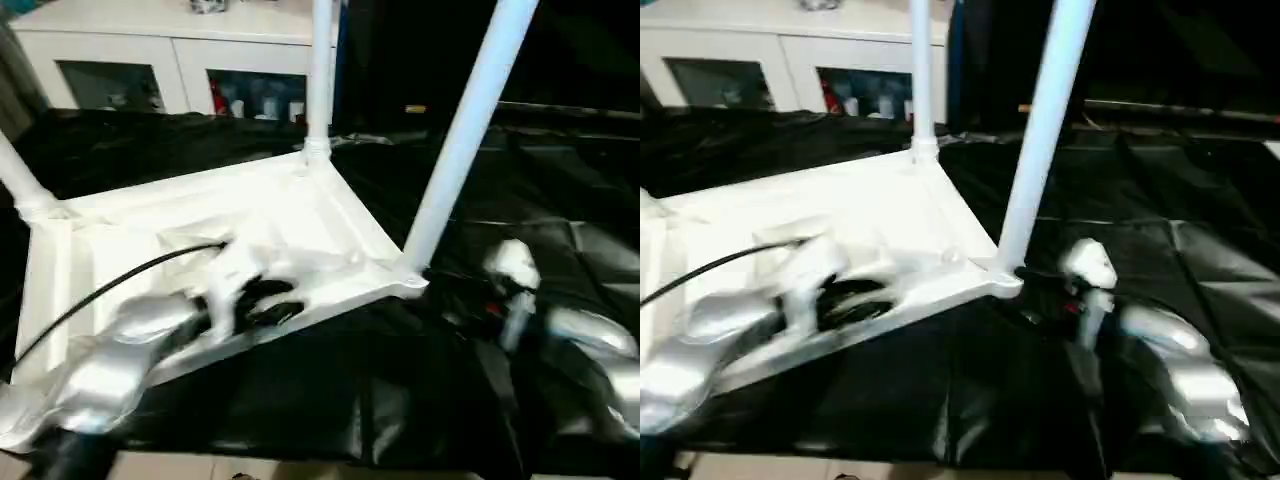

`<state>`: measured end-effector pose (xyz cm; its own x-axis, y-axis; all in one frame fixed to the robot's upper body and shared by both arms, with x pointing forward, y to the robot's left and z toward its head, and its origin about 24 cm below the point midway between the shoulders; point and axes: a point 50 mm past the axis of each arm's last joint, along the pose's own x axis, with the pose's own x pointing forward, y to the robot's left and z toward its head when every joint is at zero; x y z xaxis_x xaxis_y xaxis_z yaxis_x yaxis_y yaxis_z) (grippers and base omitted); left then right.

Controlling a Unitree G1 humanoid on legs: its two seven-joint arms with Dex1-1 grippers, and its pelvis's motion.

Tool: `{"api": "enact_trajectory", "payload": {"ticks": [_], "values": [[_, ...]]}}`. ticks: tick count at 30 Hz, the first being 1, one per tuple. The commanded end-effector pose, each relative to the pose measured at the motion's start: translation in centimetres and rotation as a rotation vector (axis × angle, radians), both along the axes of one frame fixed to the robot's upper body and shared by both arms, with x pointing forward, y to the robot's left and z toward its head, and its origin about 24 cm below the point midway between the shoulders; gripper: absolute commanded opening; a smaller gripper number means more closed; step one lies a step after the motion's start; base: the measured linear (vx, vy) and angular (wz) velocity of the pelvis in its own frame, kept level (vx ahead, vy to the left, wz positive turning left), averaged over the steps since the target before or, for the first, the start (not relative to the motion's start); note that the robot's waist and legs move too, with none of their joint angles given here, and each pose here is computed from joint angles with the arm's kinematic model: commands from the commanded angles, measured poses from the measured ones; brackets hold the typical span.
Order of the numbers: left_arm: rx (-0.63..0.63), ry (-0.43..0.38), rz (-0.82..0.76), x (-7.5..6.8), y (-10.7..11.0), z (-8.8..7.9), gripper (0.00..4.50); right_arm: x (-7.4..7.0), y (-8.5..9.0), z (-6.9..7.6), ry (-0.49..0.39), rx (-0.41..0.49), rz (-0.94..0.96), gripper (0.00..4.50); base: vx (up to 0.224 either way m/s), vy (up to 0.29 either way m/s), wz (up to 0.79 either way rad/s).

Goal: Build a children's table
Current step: Rotate table base

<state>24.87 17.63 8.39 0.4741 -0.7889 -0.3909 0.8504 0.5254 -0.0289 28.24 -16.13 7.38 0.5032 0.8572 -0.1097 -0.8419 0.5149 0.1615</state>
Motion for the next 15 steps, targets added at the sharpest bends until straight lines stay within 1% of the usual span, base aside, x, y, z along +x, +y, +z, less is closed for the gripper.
{"api": "enact_trajectory", "payload": {"ticks": [1,2,3,4,5,6,7,8,11,12,13,14,15], "values": [[-0.008,0.020,-0.030,-0.5,-0.1,0.5,2.26,0.3,0.4,-0.4,0.004,-0.020,-0.005,2.72,0.000,0.000,0.00],[0.013,0.081,-0.068,-1.6,0.1,0.3,2.34,0.8,1.9,-0.6,0.008,0.007,0.009,2.60,0.000,0.000,0.00],[0.028,0.118,-0.088,-2.2,0.2,0.2,2.51,1.2,2.9,-0.7,0.011,0.025,0.017,2.47,0.000,0.000,0.00],[0.037,0.137,-0.098,-2.6,0.2,0.2,2.51,1.5,3.7,-0.8,0.012,0.044,0.013,2.47,0.000,0.000,0.00],[0.043,0.150,-0.101,-2.8,0.2,0.1,2.70,1.8,4.2,-0.8,0.012,0.057,-0.001,2.28,0.000,0.000,0.00],[0.051,0.158,-0.099,-2.9,0.2,0.1,2.70,2.2,4.6,-0.9,0.013,0.063,-0.018,2.28,0.000,0.000,0.00],[0.060,0.165,-0.098,-3.1,0.3,0.0,2.79,2.5,5.2,-0.9,0.012,0.075,-0.034,2.18,0.000,0.000,0.00],[0.070,0.173,-0.091,-3.2,0.3,0.0,2.98,3.0,5.7,-0.9,0.010,0.086,-0.066,2.00,0.000,0.000,0.00],[0.095,0.177,-0.077,-3.2,0.4,-0.1,3.10,3.7,6.6,-1.0,0.017,0.112,-0.134,1.89,0.000,0.000,0.00],[0.114,0.159,-0.055,-3.0,0.5,-0.2,3.20,4.1,6.7,-1.0,0.016,0.120,-0.175,1.71,0.000,0.000,0.00],[0.132,0.143,-0.035,-2.8,0.6,-0.2,3.20,4.5,6.8,-1.1,0.014,0.128,-0.218,1.71,0.000,0.000,0.00],[0.146,0.135,-0.020,-2.6,0.8,-0.2,3.45,4.8,6.7,-1.1,0.014,0.138,-0.269,1.52,0.000,0.000,0.00],[0.163,0.133,-0.006,-2.6,1.0,-0.2,3.50,5.4,6.4,-1.0,0.025,0.162,-0.351,1.48,0.000,0.000,0.00]]}}
